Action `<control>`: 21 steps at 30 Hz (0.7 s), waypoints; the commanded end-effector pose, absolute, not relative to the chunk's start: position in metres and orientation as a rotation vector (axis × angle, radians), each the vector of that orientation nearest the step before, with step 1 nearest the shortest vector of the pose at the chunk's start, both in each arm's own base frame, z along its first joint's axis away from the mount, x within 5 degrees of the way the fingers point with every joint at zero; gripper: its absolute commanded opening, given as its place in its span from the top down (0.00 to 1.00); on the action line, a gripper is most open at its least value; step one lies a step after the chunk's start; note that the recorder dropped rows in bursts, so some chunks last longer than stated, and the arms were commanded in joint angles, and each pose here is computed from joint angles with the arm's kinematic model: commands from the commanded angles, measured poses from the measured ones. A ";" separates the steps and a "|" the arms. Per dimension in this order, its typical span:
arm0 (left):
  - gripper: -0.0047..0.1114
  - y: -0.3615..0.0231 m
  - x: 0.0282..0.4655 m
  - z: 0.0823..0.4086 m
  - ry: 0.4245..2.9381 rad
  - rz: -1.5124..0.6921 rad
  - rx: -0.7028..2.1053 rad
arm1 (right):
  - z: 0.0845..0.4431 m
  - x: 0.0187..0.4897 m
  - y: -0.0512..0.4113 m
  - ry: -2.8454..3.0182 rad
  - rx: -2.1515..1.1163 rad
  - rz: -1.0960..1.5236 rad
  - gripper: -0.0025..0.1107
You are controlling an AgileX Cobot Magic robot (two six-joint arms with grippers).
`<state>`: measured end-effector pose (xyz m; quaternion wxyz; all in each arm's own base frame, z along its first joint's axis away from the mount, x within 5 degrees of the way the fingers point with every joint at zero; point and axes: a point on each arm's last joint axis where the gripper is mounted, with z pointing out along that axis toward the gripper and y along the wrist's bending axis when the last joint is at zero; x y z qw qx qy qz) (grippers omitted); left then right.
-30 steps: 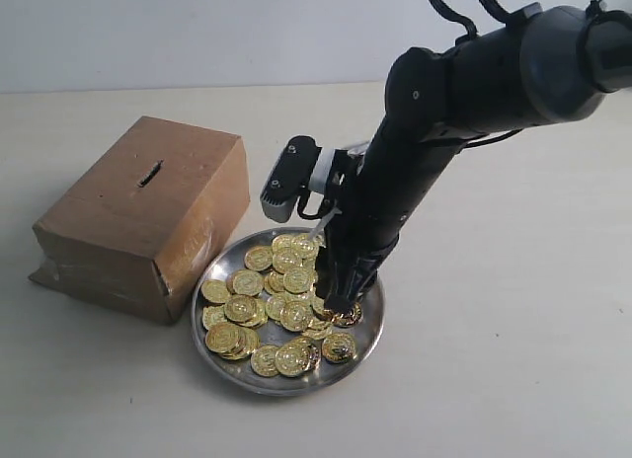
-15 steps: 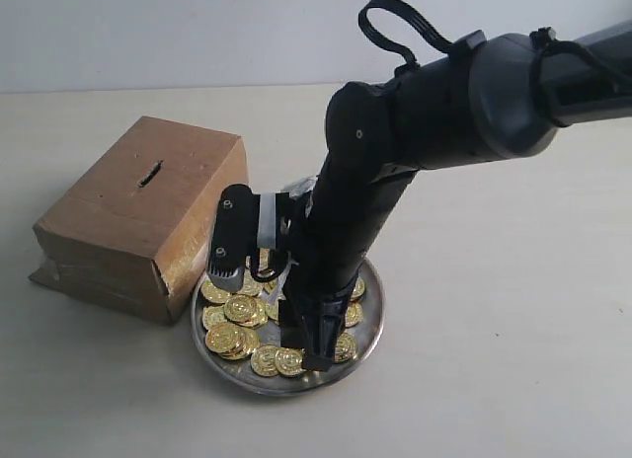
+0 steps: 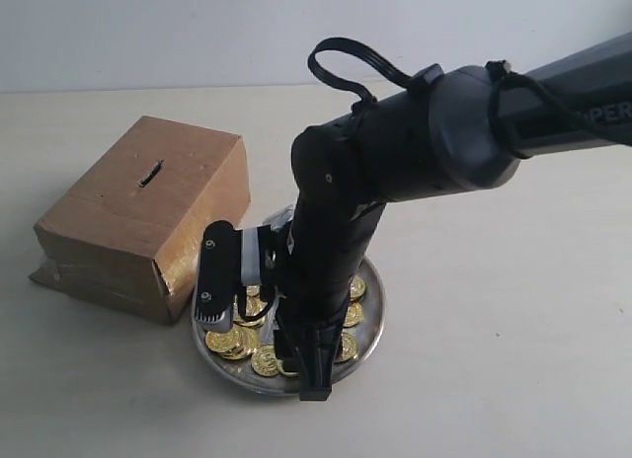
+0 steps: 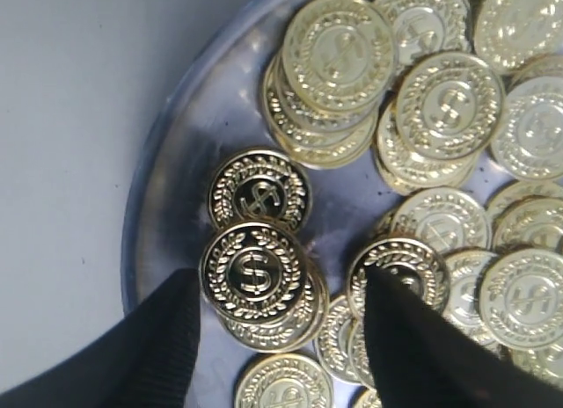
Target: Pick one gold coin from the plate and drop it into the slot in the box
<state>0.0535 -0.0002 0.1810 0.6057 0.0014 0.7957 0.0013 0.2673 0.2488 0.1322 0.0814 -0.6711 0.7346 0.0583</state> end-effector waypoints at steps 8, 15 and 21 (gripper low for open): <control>0.96 -0.001 0.053 0.182 1.834 -0.007 0.007 | 0.127 0.270 0.251 2.213 -1.973 0.164 0.50; 0.96 -0.001 0.053 0.182 1.834 -0.007 0.007 | 0.122 0.272 0.251 2.203 -1.986 0.143 0.50; 0.96 -0.001 0.053 0.182 1.834 -0.007 0.007 | 0.120 0.273 0.251 2.201 -1.987 0.140 0.50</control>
